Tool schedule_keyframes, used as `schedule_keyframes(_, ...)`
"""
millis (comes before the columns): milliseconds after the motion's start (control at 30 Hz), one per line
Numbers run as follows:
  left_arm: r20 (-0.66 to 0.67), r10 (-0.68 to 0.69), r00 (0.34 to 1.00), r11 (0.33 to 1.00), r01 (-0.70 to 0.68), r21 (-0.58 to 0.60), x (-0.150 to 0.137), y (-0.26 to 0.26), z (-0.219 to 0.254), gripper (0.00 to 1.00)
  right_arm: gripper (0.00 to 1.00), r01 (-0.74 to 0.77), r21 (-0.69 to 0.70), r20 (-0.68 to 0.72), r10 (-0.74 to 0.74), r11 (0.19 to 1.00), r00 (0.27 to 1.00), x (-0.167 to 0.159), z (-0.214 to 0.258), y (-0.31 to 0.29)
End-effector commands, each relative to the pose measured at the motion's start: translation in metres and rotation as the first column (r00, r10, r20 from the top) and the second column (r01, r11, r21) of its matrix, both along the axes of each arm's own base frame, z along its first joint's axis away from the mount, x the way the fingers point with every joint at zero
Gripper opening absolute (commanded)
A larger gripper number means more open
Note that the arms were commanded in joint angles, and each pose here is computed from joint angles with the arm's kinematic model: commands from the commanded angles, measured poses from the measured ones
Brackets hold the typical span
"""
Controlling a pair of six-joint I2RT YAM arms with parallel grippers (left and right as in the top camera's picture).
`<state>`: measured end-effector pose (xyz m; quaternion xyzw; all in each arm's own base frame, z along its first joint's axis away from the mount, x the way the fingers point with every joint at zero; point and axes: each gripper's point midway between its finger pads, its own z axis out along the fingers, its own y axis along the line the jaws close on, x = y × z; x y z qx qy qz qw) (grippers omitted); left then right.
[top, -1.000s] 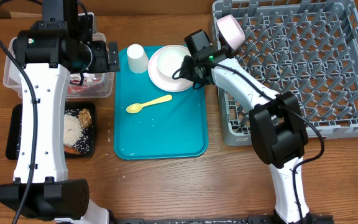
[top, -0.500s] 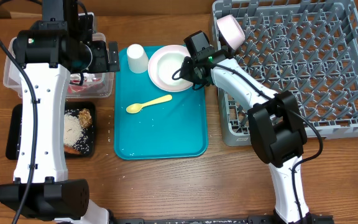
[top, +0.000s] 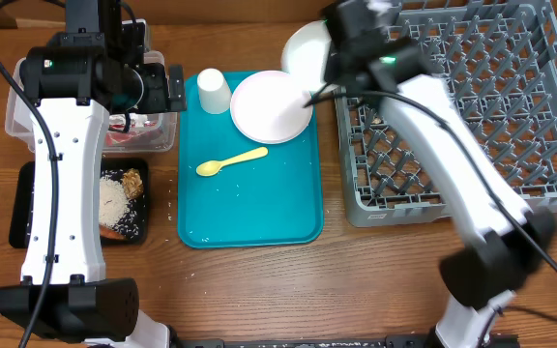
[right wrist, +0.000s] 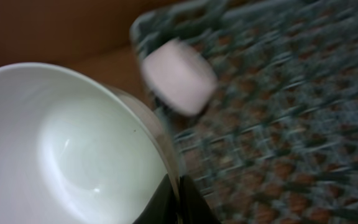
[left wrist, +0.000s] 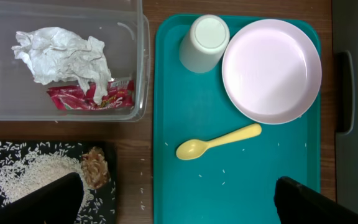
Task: Sort waste into correct bins and load items into the dishwasher
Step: 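Carry the white bowl into the dish rack and release it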
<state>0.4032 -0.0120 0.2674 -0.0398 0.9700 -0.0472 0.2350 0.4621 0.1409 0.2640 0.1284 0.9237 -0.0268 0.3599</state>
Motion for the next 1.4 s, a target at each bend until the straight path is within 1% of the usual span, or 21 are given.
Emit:
schedule_keyframes(0, -0.007, -0.005, 1.000, 1.000, 0.005, 0.005, 0.002, 0.000, -0.004, 1.00, 0.04, 0.280, -0.311, 0.156, -0.241, 0.908, 0.958, -0.009, 0.035, -0.074)
schedule_keyframes(67, -0.007, -0.005, 1.000, 1.000, 0.005, 0.005, 0.002, 0.000, -0.004, 1.00, 0.04, 0.385, -0.392, 0.205, -0.328, 0.835, 0.922, -0.014, 0.032, -0.095)
schedule_keyframes(100, -0.007, -0.005, 1.000, 1.000, 0.005, 0.005, 0.002, 0.000, -0.004, 1.00, 0.04, 0.401, -0.427, 0.206, -0.344, 0.810, 0.916, -0.013, 0.026, -0.102)
schedule_keyframes(233, -0.007, -0.005, 1.000, 1.000, 0.005, 0.005, 0.002, 0.000, -0.004, 1.00, 0.04, 0.385, -0.530, 0.139, -0.371, 0.755, 0.918, -0.008, -0.017, -0.117)
schedule_keyframes(267, -0.007, -0.005, 1.000, 1.000, 0.005, 0.005, 0.002, 0.000, -0.004, 1.00, 0.04, 0.384, -0.565, 0.133, -0.379, 0.731, 0.916, -0.007, -0.025, -0.121)
schedule_keyframes(400, -0.007, -0.005, 1.000, 1.000, 0.005, 0.005, 0.002, 0.000, -0.004, 1.00, 0.04, 0.405, -0.704, 0.187, -0.398, 0.583, 0.898, -0.005, -0.036, -0.138)
schedule_keyframes(467, -0.007, -0.005, 1.000, 1.000, 0.005, 0.005, 0.002, 0.000, -0.004, 1.00, 0.04, 0.408, -0.740, 0.206, -0.396, 0.536, 0.895, -0.003, -0.039, -0.140)
schedule_keyframes(600, -0.007, -0.005, 1.000, 1.000, 0.005, 0.005, 0.002, 0.000, -0.004, 1.00, 0.04, 0.386, -0.747, 0.185, -0.388, 0.542, 0.903, 0.001, -0.054, -0.134)
schedule_keyframes(733, -0.007, -0.005, 1.000, 1.000, 0.005, 0.005, 0.002, 0.000, -0.004, 1.00, 0.04, 0.330, -0.741, 0.111, -0.378, 0.585, 0.919, 0.003, -0.078, -0.125)
schedule_keyframes(1033, -0.007, -0.005, 1.000, 1.000, 0.005, 0.005, 0.002, 0.000, -0.004, 1.00, 0.04, 0.281, -0.738, 0.079, -0.334, 0.614, 0.939, 0.000, -0.085, -0.102)
schedule_keyframes(1200, -0.007, -0.005, 1.000, 1.000, 0.005, 0.005, 0.002, 0.000, -0.004, 1.00, 0.04, 0.313, -0.718, 0.091, -0.362, 0.621, 0.928, -0.008, -0.089, -0.103)
schedule_keyframes(1367, -0.007, -0.005, 1.000, 1.000, 0.005, 0.005, 0.002, 0.000, -0.004, 0.99, 0.04, 0.278, -0.740, 0.050, -0.362, 0.612, 0.931, -0.016, -0.104, -0.106)
